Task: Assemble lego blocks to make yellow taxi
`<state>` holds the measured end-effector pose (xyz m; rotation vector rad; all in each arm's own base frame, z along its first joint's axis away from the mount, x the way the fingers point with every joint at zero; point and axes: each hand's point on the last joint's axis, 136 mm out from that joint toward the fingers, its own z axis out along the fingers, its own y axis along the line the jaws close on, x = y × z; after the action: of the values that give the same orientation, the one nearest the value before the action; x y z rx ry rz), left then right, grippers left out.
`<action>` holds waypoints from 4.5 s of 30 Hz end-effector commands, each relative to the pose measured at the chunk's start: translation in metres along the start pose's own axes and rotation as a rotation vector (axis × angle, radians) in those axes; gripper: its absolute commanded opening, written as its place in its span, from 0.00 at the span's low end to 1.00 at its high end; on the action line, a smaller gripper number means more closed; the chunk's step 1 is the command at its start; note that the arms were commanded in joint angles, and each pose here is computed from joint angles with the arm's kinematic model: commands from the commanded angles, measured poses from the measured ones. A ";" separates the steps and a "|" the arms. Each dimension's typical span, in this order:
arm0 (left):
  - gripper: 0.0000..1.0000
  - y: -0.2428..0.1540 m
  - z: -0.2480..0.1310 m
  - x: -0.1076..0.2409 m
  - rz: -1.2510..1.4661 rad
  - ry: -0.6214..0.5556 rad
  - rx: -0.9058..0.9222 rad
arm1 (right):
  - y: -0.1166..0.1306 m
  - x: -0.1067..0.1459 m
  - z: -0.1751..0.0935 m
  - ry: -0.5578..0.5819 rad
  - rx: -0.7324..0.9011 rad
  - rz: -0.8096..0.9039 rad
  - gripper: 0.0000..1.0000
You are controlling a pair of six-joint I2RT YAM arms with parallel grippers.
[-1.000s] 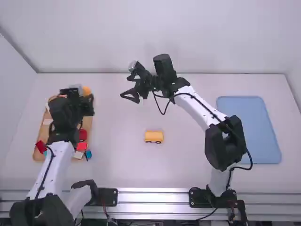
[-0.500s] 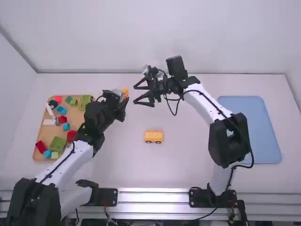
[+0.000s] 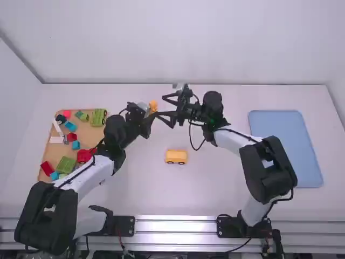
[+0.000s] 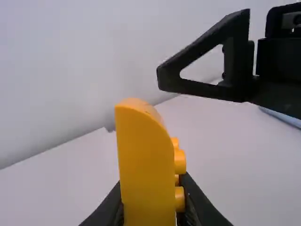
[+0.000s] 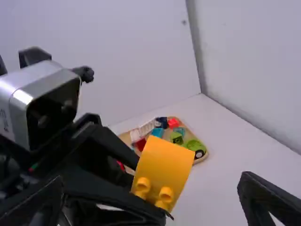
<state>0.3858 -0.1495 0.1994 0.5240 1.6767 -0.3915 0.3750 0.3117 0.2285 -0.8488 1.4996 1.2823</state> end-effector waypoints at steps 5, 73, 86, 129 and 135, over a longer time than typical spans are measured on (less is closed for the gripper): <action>0.02 -0.031 0.015 0.001 -0.021 -0.032 0.081 | -0.006 -0.005 -0.007 -0.020 0.049 0.139 0.89; 0.99 0.018 0.023 0.033 -0.115 0.240 -0.201 | -0.011 0.238 -0.173 1.569 0.150 -0.467 0.39; 0.99 0.018 0.022 0.037 -0.123 0.259 -0.205 | -0.041 0.209 -0.161 1.446 0.429 -0.509 0.98; 0.99 -0.117 -0.025 0.126 0.293 -0.033 1.003 | -0.034 0.233 -0.187 0.404 0.299 -0.267 0.99; 0.99 -0.115 -0.025 0.127 0.290 -0.031 0.998 | -0.043 0.252 -0.191 0.447 0.238 -0.290 0.78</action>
<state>0.2877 -0.2164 0.0684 1.4580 1.3028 -0.9918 0.2963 0.1318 -0.0262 -1.1395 1.8202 0.7028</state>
